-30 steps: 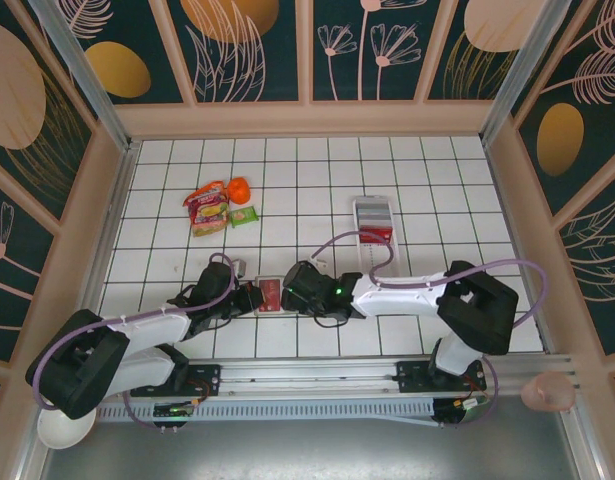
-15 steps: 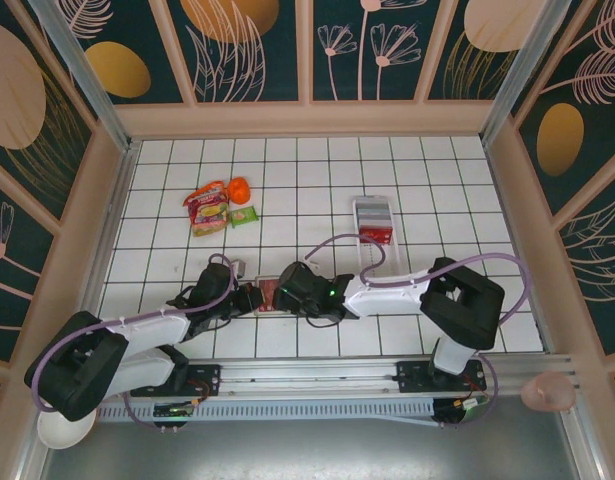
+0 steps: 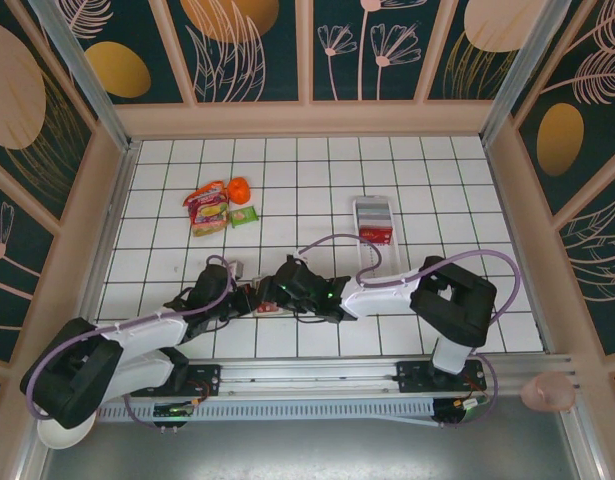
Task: Put the credit cards into the card holder
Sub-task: Flip over the card slot on the card holder.
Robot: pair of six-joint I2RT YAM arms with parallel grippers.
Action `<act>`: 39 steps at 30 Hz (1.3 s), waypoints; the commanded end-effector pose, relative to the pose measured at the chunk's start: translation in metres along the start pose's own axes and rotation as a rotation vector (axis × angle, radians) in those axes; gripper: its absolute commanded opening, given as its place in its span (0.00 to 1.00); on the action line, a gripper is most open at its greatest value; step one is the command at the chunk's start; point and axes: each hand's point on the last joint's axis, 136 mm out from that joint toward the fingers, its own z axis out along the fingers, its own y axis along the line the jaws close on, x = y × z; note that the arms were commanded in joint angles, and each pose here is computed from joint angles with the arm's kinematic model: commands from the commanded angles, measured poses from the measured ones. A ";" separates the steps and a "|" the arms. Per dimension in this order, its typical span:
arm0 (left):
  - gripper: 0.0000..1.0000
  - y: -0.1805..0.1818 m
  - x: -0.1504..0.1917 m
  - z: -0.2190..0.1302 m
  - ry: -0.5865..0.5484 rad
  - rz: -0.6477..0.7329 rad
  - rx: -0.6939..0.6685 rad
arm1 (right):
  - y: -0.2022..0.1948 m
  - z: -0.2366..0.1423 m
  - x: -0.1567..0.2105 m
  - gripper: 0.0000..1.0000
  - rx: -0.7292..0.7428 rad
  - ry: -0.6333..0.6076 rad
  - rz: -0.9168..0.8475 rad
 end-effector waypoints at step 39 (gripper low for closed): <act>0.00 -0.028 -0.065 0.000 -0.059 -0.055 -0.197 | -0.009 0.018 0.000 0.13 -0.003 0.008 0.093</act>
